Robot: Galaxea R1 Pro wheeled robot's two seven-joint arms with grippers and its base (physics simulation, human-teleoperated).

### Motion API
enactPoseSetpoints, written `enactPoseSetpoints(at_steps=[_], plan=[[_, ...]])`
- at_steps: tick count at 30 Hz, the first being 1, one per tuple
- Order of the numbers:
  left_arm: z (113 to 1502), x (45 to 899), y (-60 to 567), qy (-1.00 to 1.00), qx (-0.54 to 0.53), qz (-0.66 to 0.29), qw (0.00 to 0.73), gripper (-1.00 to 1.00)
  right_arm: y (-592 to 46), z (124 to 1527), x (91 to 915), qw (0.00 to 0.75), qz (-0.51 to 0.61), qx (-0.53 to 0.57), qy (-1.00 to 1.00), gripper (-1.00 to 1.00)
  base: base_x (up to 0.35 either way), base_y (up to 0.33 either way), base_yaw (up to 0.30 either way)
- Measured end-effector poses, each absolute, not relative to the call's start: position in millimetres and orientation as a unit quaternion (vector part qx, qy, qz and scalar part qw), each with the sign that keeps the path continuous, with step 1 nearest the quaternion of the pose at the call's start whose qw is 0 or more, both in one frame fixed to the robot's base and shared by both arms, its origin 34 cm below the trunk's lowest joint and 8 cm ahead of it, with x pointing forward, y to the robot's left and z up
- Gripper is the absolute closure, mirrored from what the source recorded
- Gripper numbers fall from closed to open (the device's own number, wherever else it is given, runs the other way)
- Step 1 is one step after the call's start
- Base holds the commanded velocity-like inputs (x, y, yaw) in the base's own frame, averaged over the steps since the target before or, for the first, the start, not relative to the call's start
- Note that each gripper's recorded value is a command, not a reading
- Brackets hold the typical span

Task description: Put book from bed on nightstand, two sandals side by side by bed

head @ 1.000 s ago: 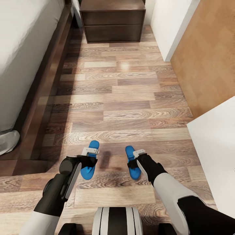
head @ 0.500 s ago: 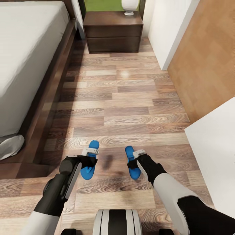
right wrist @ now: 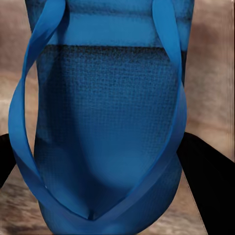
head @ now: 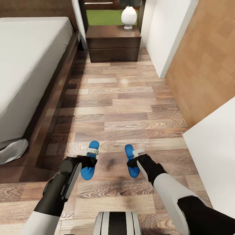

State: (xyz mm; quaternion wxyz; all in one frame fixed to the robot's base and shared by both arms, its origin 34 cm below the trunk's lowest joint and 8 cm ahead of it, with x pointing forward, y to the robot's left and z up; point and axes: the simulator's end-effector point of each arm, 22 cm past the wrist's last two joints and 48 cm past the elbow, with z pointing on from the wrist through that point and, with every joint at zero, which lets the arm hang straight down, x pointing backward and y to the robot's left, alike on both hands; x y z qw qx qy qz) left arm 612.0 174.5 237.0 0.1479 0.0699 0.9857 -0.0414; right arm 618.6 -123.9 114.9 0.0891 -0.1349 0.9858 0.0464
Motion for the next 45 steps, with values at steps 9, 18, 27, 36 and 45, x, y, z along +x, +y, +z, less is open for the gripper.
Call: enactPoseSetpoints(at_steps=[9, 18, 27, 36, 45], plan=[[257, 620, 174, 0.983, 0.071, -0.040, 0.165, 1.00, -124, 136, 633, 0.110, 0.043, -0.137, 0.984, 1.00, 0.000, 0.000, 0.000], [275, 628, 176, 0.980, 0.072, -0.035, 0.181, 1.00, -123, 157, 644, 0.128, 0.041, -0.137, 0.981, 1.00, 0.000, 0.000, 0.000], [296, 636, 176, 0.977, 0.073, -0.031, 0.199, 1.00, -121, 182, 665, 0.168, 0.039, -0.138, 0.975, 1.00, 0.000, 0.000, 0.000], [317, 643, 177, 0.973, 0.073, -0.029, 0.217, 1.00, -120, 203, 673, 0.186, 0.038, -0.138, 0.972, 1.00, 0.000, 0.000, 0.000], [339, 649, 177, 0.969, 0.073, -0.028, 0.234, 1.00, -123, 224, 684, 0.212, 0.035, -0.137, 0.967, 1.00, 0.000, 0.000, 0.000]])
